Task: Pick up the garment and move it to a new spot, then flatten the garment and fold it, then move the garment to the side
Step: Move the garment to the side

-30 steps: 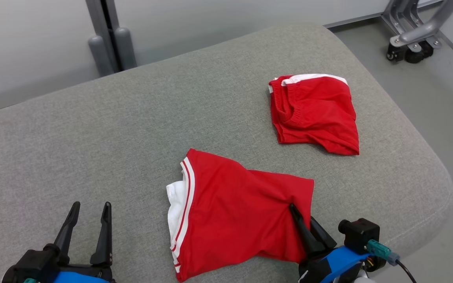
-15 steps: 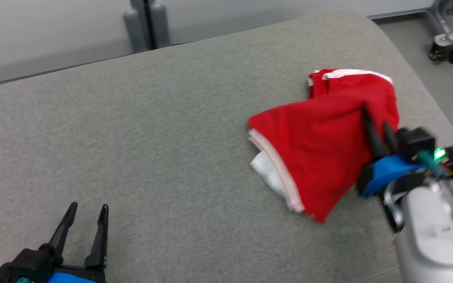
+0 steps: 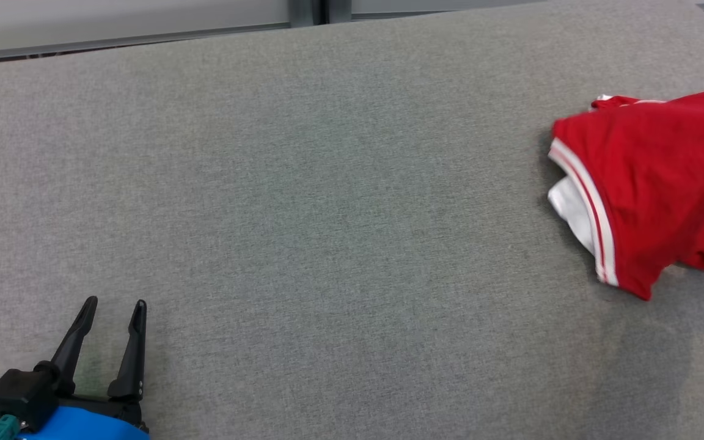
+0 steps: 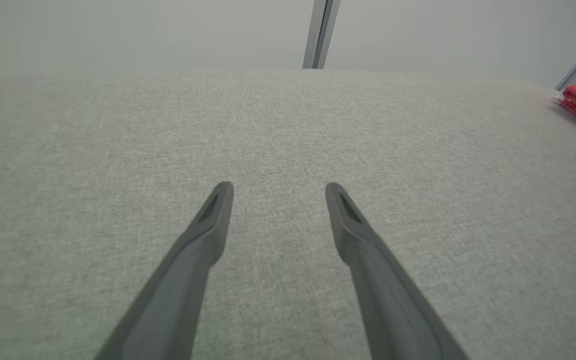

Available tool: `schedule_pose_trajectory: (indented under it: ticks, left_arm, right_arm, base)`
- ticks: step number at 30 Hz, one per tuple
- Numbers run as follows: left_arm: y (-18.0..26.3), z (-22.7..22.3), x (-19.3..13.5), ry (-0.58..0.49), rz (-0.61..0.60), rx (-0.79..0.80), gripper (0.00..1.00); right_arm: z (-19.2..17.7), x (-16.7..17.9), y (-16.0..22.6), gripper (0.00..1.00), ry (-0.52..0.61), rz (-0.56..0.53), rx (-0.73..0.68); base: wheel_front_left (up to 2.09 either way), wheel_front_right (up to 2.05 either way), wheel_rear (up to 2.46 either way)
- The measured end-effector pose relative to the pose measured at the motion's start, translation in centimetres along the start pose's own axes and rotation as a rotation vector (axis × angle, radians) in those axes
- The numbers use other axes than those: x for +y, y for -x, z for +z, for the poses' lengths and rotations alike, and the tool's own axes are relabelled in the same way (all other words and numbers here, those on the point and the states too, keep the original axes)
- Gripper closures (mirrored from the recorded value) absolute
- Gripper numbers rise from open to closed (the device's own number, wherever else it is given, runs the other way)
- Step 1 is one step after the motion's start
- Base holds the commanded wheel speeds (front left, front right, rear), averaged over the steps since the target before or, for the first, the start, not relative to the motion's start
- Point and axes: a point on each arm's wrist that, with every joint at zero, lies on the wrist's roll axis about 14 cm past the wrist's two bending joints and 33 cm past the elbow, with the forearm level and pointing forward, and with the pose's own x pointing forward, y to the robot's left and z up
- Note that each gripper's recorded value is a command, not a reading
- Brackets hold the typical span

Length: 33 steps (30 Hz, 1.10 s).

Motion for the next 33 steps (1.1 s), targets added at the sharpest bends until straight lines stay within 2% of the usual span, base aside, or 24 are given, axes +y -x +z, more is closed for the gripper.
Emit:
schedule_pose_trajectory:
  ticks: [5, 12, 16, 17, 18, 25, 33]
  left_arm:
    - [0.4, 0.2, 0.8, 0.007, 0.03, -0.007, 0.0]
    - [1.0, 1.8, 1.2, 0.019, 0.074, -0.063, 0.0]
    - [1.9, 2.5, 2.1, 0.026, 0.121, -0.091, 0.0]
    - [1.9, 2.5, 2.1, 0.026, 0.121, -0.091, 0.0]
    - [2.5, 2.9, 2.6, 0.027, 0.146, -0.104, 0.0]
    - [4.1, 3.6, 3.8, 0.032, 0.215, -0.135, 0.0]
    - [5.7, 4.2, 4.6, 0.034, 0.272, -0.169, 0.0]
  right_arm:
    - [0.9, 2.6, -0.1, 0.0, -0.086, 0.067, -0.108]
    - [3.3, 8.9, 1.3, 0.0, -0.258, 0.257, -0.189]
    - [3.4, 12.3, 4.0, 0.0, -0.356, 0.375, -0.185]
    - [3.4, 12.3, 4.0, 0.0, -0.356, 0.375, -0.185]
    - [3.2, 13.8, 5.5, 0.0, -0.409, 0.424, -0.173]
    - [1.1, 16.8, 9.6, 0.0, -0.524, 0.535, -0.083]
    - [0.2, 19.0, 13.5, 0.0, -0.562, 0.635, -0.025]
  base:
    - [0.0, 0.0, 0.0]
    - [0.0, 0.0, 0.0]
    - [0.0, 0.0, 0.0]
    - [0.0, 0.0, 0.0]
    - [0.0, 0.0, 0.0]
    - [0.0, 0.0, 0.0]
    - [0.0, 0.0, 0.0]
